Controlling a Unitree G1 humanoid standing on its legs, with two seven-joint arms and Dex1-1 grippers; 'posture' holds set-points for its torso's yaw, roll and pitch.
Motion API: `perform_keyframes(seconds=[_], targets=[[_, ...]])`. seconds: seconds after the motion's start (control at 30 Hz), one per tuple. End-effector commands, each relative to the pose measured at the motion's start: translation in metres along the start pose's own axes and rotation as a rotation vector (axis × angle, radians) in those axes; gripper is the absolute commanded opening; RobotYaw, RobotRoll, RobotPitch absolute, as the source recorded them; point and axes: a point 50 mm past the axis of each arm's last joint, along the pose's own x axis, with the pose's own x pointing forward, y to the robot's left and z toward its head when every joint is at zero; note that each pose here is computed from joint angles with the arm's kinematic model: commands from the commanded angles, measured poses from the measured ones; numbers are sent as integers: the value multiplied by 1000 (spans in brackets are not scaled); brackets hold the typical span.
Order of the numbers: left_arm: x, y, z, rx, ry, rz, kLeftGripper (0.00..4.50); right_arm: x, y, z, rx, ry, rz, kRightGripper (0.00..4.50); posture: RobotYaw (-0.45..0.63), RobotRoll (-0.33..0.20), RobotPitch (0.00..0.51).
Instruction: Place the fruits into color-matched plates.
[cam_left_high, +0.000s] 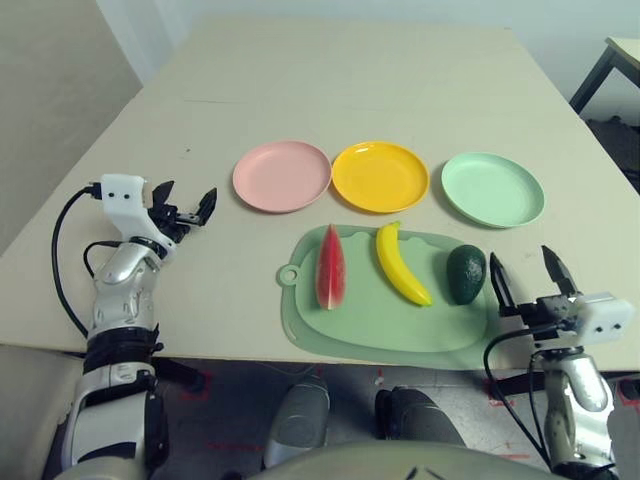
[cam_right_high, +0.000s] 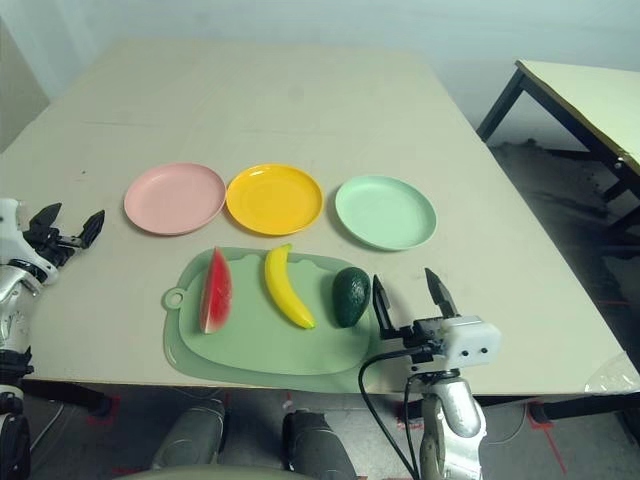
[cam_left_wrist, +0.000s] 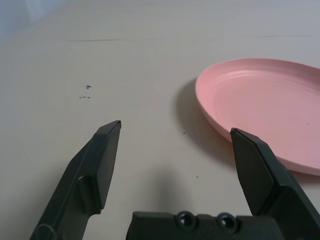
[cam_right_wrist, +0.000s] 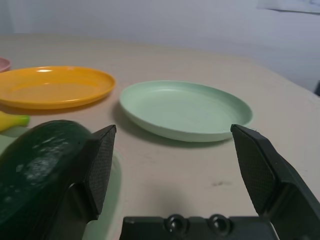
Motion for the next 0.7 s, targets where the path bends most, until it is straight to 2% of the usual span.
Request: perform_keyframes(seconds=[0.03,0.1,0.17,0.27,0.33,0.43,0.53,0.7], targets=[[-1,-2,-2,-30,-23,-22,4466,-8,-18,4,-3,25,-53,4500,240,0,107],[0,-6,-2,-48,-45,-63,4466,-11,-24,5,5,42,-59,4500,241,0,105],[3,-12,10,-59,-99,-203,4466,-11,-27,14,-15,84,-29,4500,246,0,116],[4,-14,26,-75,-144,-392,4466,-7,-31,31,-201,170,27,4500,223,0,124],[3,-13,30,-87,-133,-457,4466,-7,-35,40,-240,189,36,4500,209,0,128],[2,-6,50,-84,-159,-628,4466,-2,-35,69,-312,206,197,4500,185,0,131],[0,-9,71,-36,-179,-825,4466,14,-31,93,-461,223,390,4500,172,0,132],[-2,-32,87,186,-125,-1137,4466,54,-17,115,-698,227,695,4500,168,0,124]])
